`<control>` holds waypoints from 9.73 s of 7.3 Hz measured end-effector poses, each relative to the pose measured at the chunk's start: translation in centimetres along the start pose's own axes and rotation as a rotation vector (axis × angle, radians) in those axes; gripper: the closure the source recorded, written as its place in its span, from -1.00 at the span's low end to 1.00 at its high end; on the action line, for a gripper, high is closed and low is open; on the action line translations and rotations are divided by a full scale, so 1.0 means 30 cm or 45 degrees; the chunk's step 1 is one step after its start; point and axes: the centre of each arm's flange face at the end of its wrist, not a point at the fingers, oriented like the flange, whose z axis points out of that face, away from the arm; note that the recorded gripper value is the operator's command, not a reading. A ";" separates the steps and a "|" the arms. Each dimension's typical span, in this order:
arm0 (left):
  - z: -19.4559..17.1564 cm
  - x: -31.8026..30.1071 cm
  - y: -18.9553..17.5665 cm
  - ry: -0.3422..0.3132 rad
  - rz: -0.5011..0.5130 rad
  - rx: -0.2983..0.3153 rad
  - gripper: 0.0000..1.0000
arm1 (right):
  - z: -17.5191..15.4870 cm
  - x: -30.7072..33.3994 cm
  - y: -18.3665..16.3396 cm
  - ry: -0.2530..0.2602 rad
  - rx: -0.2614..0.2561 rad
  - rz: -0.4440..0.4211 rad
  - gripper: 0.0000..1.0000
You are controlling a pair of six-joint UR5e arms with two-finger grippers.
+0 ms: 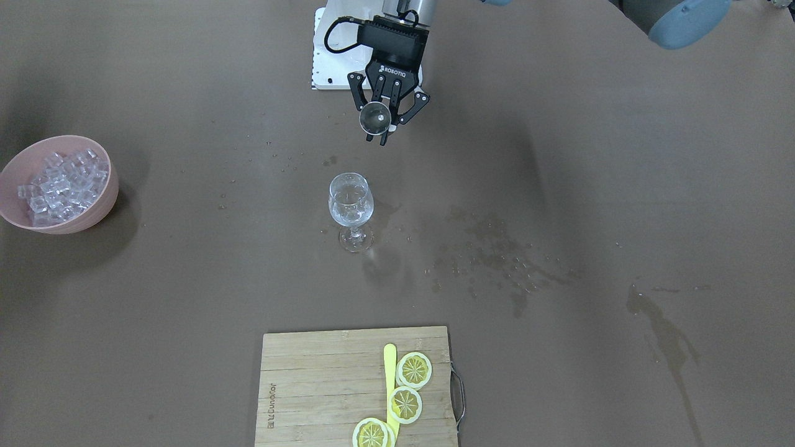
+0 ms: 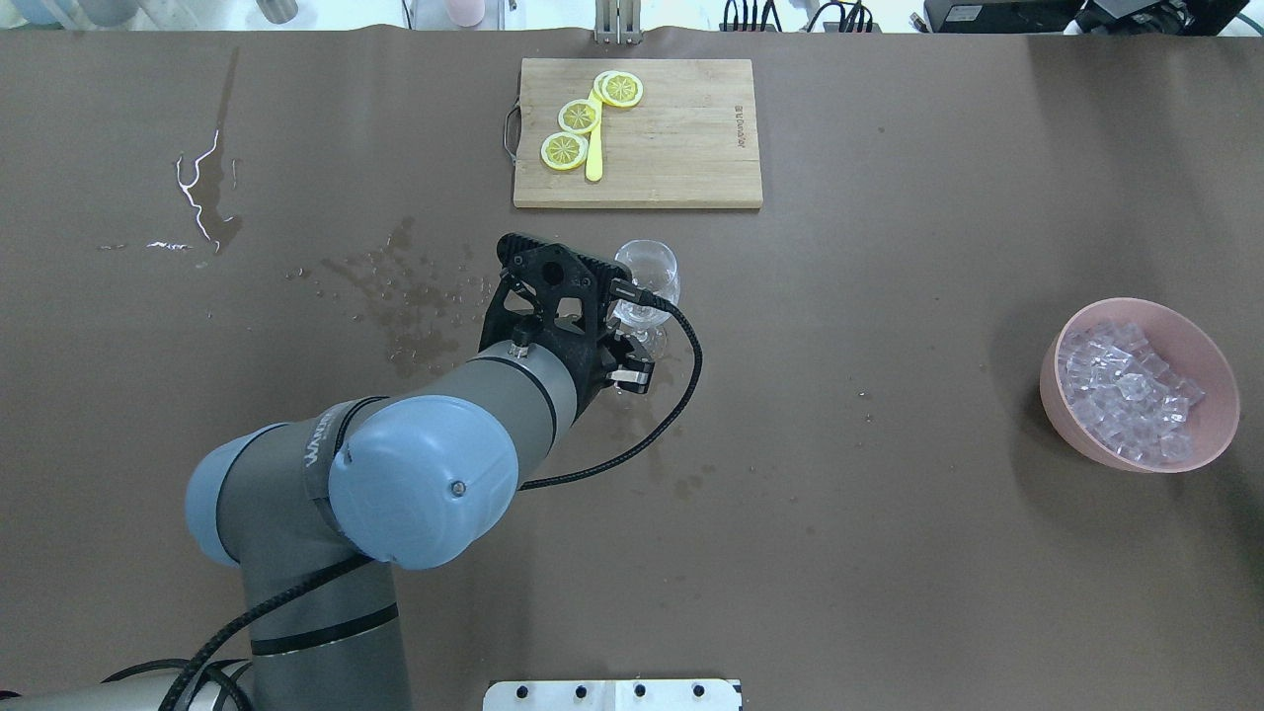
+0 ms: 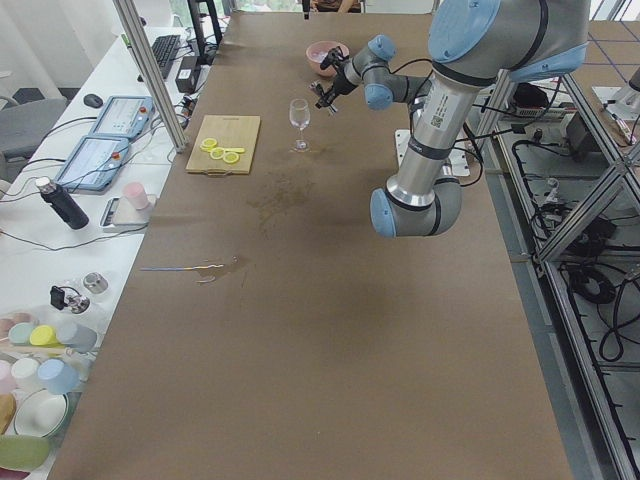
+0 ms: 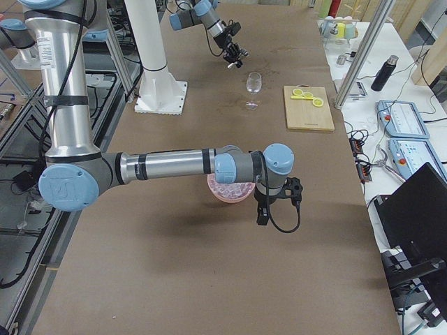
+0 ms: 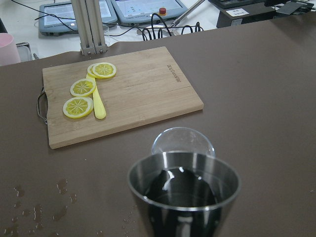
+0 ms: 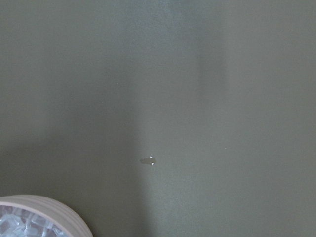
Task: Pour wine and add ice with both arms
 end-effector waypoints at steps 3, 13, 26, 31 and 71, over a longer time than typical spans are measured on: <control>0.030 -0.017 -0.108 -0.017 -0.011 -0.090 1.00 | 0.001 0.001 0.000 0.000 -0.001 0.001 -1.00; 0.067 0.036 -0.214 -0.048 0.033 -0.407 1.00 | 0.017 0.016 -0.002 0.002 -0.013 0.012 -1.00; 0.083 0.099 -0.379 -0.169 0.135 -0.718 1.00 | 0.029 0.027 -0.003 0.001 -0.023 0.019 -1.00; 0.115 0.107 -0.416 -0.272 0.207 -0.902 1.00 | 0.035 0.034 0.003 0.001 -0.027 0.023 -1.00; 0.380 -0.806 0.738 -0.560 -0.447 0.580 -0.96 | -0.006 -0.016 -0.015 -0.011 0.005 -0.003 -1.00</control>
